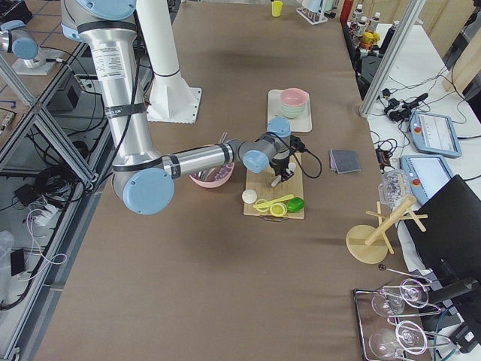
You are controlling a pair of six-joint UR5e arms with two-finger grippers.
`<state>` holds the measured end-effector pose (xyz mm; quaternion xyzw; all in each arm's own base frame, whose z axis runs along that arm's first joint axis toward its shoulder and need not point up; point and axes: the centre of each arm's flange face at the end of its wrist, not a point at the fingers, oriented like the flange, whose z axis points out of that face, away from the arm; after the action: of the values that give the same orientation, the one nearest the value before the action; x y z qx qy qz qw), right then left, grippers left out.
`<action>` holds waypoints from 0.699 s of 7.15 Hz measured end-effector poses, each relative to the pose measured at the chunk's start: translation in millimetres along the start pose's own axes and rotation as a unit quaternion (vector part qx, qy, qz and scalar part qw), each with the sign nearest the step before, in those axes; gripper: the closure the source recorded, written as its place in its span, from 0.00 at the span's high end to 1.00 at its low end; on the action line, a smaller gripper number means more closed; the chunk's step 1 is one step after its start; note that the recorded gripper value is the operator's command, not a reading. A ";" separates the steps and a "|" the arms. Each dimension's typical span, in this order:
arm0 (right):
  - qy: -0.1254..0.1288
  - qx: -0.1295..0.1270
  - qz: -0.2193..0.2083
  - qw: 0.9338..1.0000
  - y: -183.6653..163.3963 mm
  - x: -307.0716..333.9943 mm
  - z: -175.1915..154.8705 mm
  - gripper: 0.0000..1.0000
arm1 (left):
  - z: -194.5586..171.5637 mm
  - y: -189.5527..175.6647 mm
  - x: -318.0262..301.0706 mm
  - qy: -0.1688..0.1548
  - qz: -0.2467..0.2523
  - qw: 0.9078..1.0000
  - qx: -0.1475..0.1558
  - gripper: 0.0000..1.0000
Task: Stack pink bowl on green and place spoon
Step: 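Lower the right gripper onto the white spoon handle and grasp it, then lift the white spoon with the right gripper and carry it over the pink bowl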
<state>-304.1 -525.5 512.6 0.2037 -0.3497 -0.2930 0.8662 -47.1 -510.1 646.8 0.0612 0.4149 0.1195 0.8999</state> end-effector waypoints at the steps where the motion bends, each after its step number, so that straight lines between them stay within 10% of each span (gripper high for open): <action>1: 0.000 0.000 0.000 1.000 0.2 0.1 0.2 0.29 | 0.0 0.0 0.0 0.000 0.000 1.000 0.000 0.98; 5: -0.018 0.003 0.013 1.000 -3.4 9.0 -14.0 0.00 | -0.6 -0.3 0.6 0.000 0.000 1.000 0.001 0.98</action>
<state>-289.9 -531.8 505.6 0.1968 -0.3690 -0.2845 0.8627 -47.1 -510.2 645.9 0.0618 0.4148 0.1194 0.8999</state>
